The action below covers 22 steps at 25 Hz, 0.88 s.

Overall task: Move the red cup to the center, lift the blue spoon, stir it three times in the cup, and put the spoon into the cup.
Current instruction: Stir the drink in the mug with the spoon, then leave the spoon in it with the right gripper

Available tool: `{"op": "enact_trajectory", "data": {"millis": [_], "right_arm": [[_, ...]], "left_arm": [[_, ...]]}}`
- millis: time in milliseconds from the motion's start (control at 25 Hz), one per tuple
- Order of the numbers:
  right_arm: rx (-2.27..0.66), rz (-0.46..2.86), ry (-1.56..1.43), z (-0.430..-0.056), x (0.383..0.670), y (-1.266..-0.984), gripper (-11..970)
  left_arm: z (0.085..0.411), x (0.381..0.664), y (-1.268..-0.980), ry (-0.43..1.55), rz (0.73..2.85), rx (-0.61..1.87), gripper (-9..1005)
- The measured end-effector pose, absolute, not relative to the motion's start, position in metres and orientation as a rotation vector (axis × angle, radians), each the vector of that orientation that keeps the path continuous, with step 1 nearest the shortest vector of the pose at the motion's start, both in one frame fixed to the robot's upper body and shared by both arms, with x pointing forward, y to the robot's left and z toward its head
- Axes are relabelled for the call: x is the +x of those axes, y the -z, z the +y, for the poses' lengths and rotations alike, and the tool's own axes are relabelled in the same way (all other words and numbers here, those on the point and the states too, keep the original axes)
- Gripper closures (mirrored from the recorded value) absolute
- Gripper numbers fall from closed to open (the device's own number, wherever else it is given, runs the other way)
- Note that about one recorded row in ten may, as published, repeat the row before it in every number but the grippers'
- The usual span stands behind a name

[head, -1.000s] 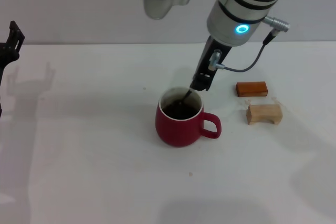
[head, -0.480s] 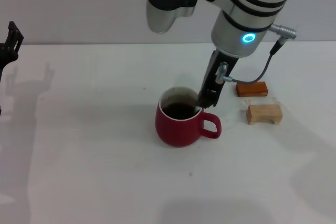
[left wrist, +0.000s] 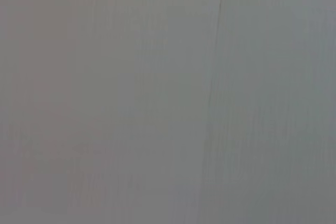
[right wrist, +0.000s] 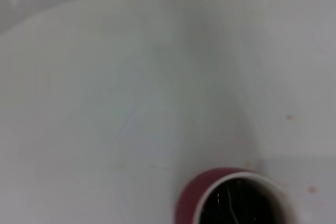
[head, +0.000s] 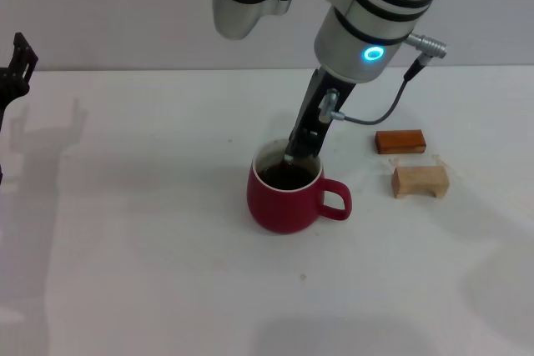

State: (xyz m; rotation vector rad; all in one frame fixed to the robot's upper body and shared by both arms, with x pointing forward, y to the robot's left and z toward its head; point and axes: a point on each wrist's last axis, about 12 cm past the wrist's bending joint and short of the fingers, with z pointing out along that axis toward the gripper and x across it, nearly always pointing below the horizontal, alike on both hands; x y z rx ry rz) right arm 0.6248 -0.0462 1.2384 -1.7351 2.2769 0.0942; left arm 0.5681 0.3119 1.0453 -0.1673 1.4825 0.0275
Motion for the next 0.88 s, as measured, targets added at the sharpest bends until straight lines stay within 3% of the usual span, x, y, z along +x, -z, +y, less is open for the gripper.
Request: {"op": "enact_trajectory", "data": {"millis": [280, 880], "right_arm": [[-1.687, 2.306, 0.002, -0.055, 0.634, -1.235, 757], [-1.748, 2.277, -0.107, -0.042, 0.619, -1.245, 753]], "left_arm": [[0.311, 0.568, -1.045, -0.026, 1.482, -0.167, 156], [0.313, 0.566, -1.045, -0.03, 1.479, -0.17, 156]]}}
